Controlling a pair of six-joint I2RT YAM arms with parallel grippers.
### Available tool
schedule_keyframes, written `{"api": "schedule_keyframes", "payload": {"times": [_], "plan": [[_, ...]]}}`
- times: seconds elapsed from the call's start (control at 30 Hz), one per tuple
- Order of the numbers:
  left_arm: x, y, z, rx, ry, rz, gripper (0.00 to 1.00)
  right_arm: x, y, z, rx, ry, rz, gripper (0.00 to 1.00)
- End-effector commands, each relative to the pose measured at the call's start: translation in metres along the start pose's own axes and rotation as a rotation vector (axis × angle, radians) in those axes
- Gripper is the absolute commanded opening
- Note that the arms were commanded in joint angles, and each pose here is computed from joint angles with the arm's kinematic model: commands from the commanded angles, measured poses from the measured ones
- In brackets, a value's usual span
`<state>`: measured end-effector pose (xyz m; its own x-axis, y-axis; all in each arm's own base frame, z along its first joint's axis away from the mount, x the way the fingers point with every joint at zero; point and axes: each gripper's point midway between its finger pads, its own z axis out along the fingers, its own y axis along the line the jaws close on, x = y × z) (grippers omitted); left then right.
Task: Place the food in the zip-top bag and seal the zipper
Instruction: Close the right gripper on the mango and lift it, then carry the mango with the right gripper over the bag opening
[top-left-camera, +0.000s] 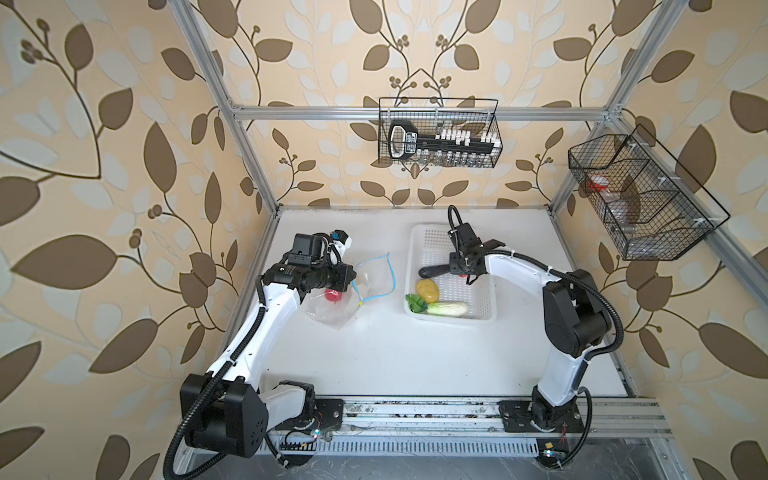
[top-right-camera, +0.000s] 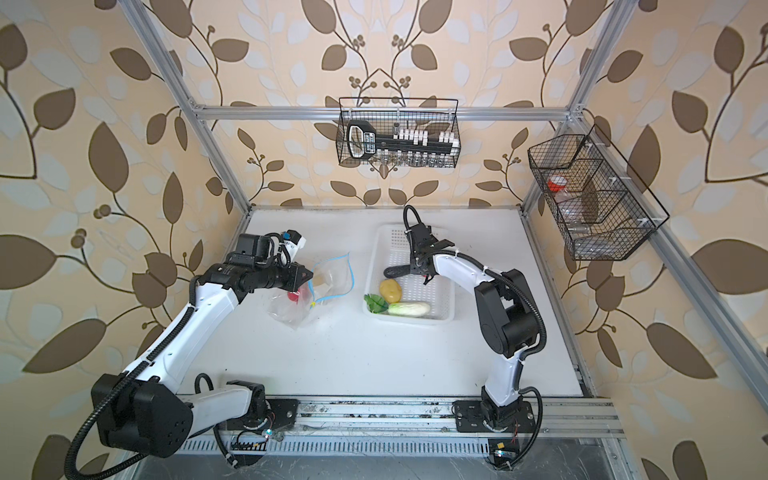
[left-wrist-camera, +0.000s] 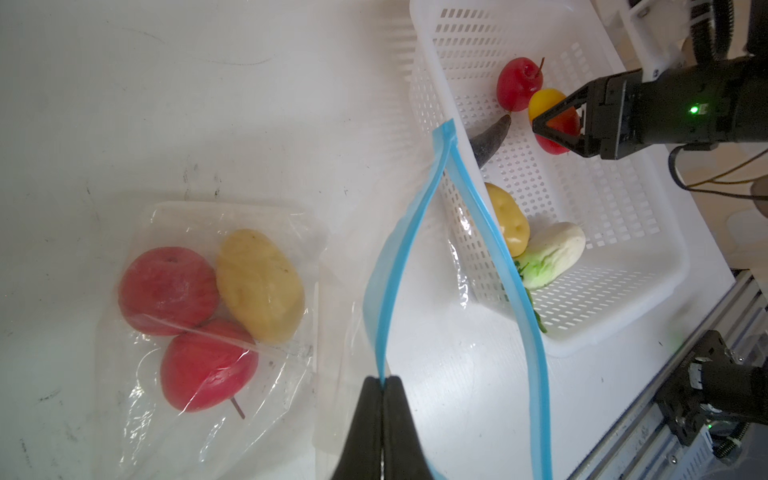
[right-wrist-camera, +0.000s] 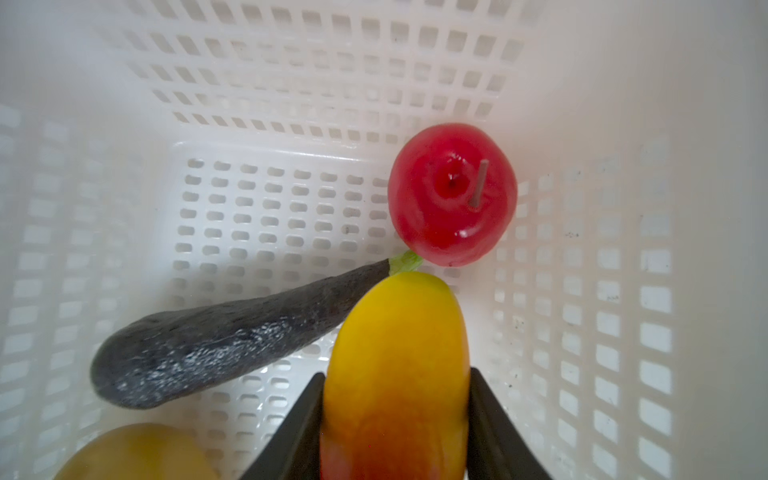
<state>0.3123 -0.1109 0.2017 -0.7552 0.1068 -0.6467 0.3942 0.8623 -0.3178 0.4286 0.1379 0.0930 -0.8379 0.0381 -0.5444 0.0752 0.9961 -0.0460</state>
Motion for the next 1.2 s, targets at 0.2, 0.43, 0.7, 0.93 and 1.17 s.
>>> {"api": "schedule_keyframes", "payload": {"times": [0.2, 0.43, 0.7, 0.93, 1.17], "plan": [[-0.008, -0.005, -0.008, 0.029, -0.044, 0.004, 0.0, 0.003, -0.004, -0.024, -0.049, -0.035, 0.061, 0.36], [-0.007, -0.005, -0.008, 0.034, -0.04, -0.002, 0.0, 0.003, -0.002, -0.039, -0.102, -0.057, 0.086, 0.36], [-0.008, -0.006, -0.009, 0.036, -0.044, -0.006, 0.0, 0.002, -0.008, -0.056, -0.121, -0.095, 0.137, 0.35], [-0.009, -0.008, -0.009, 0.043, -0.046, -0.009, 0.0, -0.003, -0.009, -0.077, -0.174, -0.151, 0.182, 0.35], [-0.009, -0.008, -0.009, 0.046, -0.044, -0.009, 0.0, -0.01, -0.008, -0.102, -0.241, -0.217, 0.223, 0.35]]}}
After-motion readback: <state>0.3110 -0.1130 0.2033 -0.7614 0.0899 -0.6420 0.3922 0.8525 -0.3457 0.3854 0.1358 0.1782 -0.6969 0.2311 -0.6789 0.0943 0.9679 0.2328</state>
